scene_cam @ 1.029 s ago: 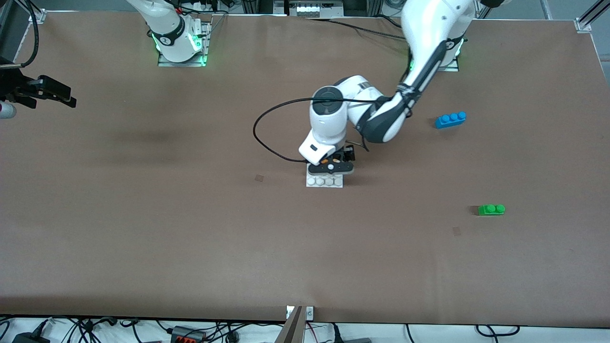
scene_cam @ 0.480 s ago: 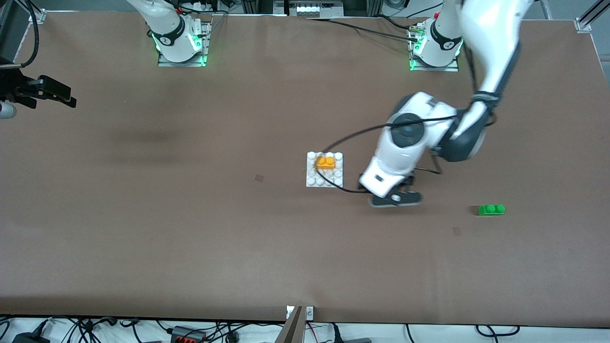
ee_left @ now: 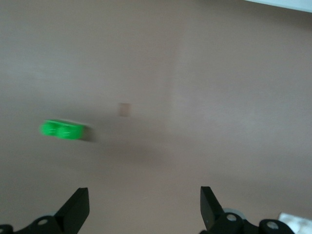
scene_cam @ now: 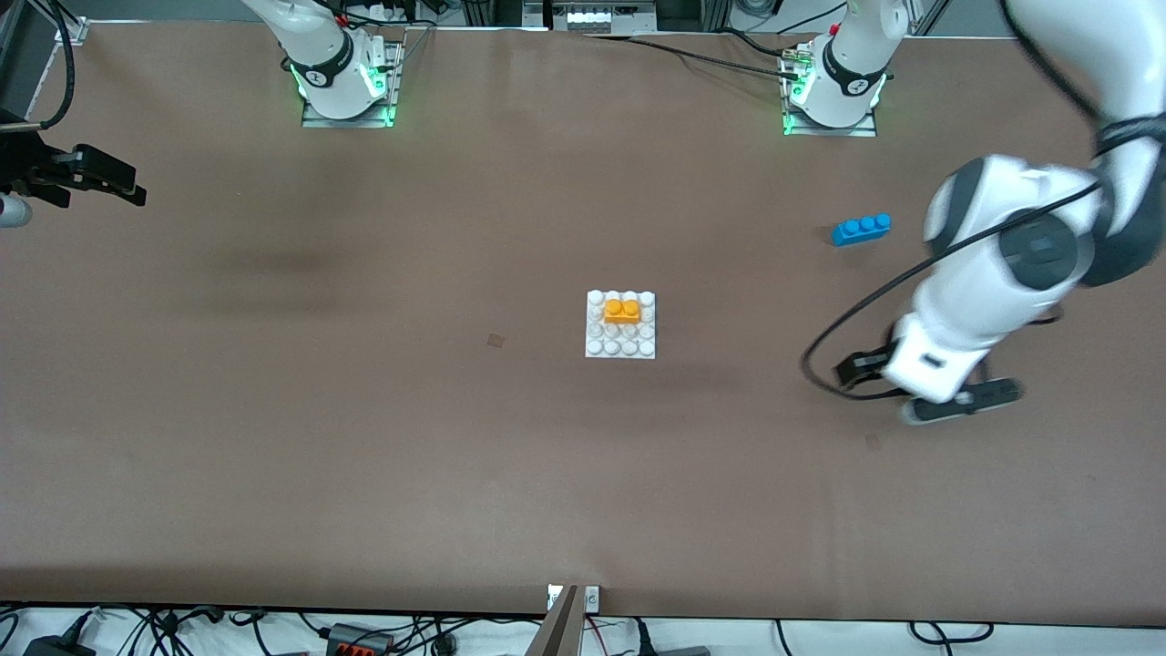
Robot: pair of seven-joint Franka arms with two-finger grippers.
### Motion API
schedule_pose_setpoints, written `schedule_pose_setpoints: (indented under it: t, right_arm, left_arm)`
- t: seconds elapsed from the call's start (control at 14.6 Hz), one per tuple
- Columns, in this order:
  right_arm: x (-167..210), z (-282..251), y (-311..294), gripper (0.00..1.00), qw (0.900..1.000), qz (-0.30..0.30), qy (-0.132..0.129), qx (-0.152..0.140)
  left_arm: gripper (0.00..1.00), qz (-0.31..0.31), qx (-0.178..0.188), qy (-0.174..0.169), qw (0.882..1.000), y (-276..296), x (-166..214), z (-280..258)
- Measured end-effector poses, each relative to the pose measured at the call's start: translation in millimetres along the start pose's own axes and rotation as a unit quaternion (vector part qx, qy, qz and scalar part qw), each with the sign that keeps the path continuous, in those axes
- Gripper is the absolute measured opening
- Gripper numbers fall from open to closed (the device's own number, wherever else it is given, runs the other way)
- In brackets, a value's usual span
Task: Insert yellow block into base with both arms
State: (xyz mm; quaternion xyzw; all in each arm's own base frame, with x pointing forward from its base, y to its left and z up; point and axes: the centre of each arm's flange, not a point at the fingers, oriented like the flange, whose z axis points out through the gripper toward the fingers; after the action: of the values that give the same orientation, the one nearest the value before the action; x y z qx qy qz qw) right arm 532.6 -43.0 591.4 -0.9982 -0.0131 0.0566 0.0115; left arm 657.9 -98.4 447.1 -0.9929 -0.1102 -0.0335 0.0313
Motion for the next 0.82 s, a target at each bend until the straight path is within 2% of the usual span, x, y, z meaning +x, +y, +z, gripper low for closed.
schedule_pose_setpoints:
  t: [0.27,0.41,0.55,0.82]
  right_arm:
    - [0,0,0,1.0,1.0,0.0,0.0,0.0]
    - [0,0,0,1.0,1.0,0.0,0.0,0.0]
    - [0,0,0,1.0,1.0,0.0,0.0,0.0]
    - [0,1,0,1.0,1.0,0.0,0.0,0.0]
  left_arm:
    - [1.0,-0.007,-0.011,-0.02,1.0,-55,-13,-68]
    - [1.0,0.013,0.002,-0.047,0.999,-73,-33,-100]
    - [1.0,0.041,0.007,-0.054,0.998,-79,-47,-126]
    - [1.0,0.056,-0.009,-0.055,0.997,-74,-49,-129]
